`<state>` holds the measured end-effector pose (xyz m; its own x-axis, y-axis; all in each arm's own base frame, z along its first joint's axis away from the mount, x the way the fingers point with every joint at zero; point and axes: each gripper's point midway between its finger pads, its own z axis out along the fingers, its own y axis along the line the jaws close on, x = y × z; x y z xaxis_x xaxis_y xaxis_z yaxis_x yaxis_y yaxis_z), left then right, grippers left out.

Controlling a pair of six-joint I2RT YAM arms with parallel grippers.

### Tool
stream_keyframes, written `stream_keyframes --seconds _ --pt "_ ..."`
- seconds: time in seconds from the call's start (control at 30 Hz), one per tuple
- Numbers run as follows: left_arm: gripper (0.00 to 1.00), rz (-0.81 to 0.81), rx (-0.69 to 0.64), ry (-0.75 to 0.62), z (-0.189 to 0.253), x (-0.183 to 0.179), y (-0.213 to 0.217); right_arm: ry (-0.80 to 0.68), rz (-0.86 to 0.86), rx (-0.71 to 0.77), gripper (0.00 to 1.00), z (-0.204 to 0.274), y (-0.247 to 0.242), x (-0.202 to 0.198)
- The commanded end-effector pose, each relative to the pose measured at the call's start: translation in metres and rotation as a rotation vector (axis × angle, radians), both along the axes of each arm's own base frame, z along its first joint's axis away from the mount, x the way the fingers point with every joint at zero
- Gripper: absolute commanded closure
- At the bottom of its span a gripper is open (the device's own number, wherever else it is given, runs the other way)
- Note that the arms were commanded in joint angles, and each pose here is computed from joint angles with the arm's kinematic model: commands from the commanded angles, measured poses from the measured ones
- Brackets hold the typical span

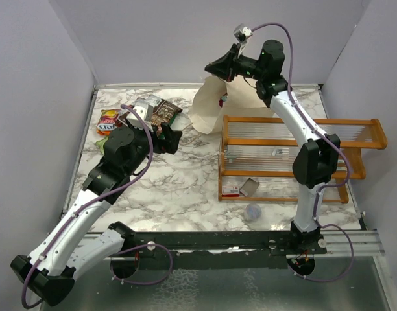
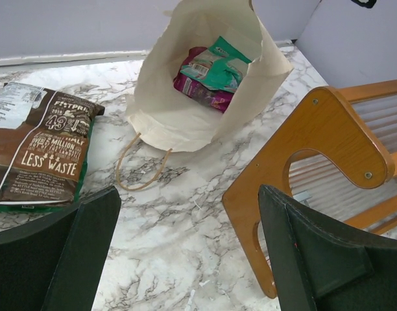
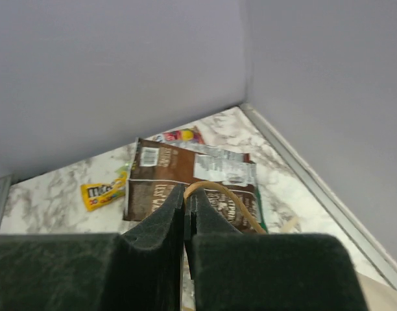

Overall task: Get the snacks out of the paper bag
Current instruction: Adjust the paper bag at the center of the board.

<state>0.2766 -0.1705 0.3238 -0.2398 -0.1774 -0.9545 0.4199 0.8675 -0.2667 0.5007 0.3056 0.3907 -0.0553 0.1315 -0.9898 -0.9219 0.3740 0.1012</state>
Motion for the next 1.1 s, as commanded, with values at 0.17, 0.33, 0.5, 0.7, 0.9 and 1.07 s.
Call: stream_keyframes --seconds 0.17,0.33,0.5,0.7,0.9,1.07 --pt "0.08 0.01 0.005 -0.009 -0.004 -0.002 0.004 0.012 0.286 -0.004 0.99 0.007 -0.003 -0.095" --pt "0.08 -0.013 0.001 -0.005 -0.011 0.002 -0.004 0.066 0.337 0.004 0.99 0.003 -0.01 -0.131" --pt "0.08 -0.051 0.003 0.025 -0.023 0.008 -0.017 0.128 0.368 -0.006 0.99 -0.008 -0.012 -0.146" --pt "0.12 -0.078 0.018 0.102 -0.052 0.013 -0.027 0.175 0.437 0.002 0.99 -0.013 -0.002 -0.162" --pt "0.23 -0.115 -0.076 0.167 -0.08 0.01 -0.042 0.183 0.482 0.025 0.99 -0.007 0.013 -0.168" --pt "0.36 -0.12 -0.153 0.244 -0.105 0.01 -0.064 0.185 0.494 0.028 0.99 -0.005 0.015 -0.17"
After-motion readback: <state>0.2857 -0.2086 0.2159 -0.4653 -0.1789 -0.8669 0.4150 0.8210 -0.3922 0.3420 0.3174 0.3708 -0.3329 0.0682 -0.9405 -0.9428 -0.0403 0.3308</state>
